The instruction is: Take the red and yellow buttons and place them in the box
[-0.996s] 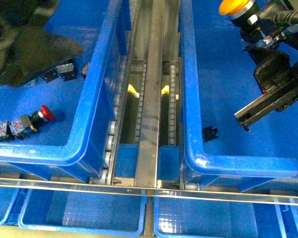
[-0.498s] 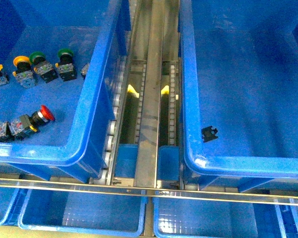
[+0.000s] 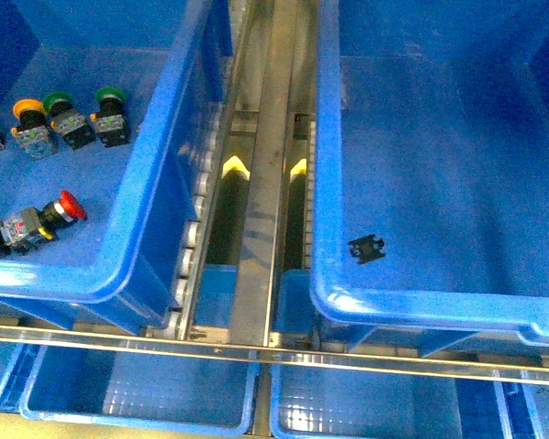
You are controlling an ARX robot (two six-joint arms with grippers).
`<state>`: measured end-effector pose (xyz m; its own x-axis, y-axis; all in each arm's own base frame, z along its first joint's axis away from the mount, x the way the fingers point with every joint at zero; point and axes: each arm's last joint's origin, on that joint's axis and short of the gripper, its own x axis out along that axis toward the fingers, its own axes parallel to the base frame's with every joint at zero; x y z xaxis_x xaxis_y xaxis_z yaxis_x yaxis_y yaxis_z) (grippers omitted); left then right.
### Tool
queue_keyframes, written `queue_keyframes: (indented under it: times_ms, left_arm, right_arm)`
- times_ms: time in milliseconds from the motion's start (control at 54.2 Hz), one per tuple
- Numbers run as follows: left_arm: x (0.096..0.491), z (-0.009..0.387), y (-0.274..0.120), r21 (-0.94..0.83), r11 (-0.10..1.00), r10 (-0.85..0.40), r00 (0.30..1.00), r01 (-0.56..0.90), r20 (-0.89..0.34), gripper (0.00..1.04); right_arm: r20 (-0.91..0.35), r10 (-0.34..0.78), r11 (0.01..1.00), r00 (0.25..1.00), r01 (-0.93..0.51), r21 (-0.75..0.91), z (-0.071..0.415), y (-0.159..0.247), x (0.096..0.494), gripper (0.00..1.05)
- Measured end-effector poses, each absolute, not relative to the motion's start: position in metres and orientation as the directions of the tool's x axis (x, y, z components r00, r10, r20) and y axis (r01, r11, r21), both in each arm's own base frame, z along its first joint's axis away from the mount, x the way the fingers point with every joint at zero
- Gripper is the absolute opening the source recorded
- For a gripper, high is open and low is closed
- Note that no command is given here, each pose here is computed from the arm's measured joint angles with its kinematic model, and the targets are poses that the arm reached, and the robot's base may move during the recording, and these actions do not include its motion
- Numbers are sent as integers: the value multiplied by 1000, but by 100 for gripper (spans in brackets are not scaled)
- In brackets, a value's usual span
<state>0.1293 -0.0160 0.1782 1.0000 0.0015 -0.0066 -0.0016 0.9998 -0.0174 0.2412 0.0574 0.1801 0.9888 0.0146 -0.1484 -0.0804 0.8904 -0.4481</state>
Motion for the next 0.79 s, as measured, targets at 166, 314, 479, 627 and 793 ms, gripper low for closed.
queue_keyframes:
  times_ms: [166,314,479,627,793]
  left_arm:
    - [125,178,-12,-15,1000,-5,1000,5,2,3]
    - [122,173,-2,-12,1000,-3,1000,4,17,3]
    - [118,174,-1,-11,1000,-3,1000,4,25,3]
    - [115,173,0,-11,1000,-3,1000,3,19,3]
    - [112,173,0,-11,1000,-3,1000,3,21,3]
  right_arm:
    - [-148,-22,896,989,-46,-442,183,57,244,26]
    - [-134,-36,901,990,-26,-433,187,59,248,26]
    - [-140,-64,900,988,-3,-435,187,60,255,26]
    - [-144,-73,899,987,2,-437,186,63,260,26]
    - [-137,-93,900,986,24,-436,188,64,264,26]
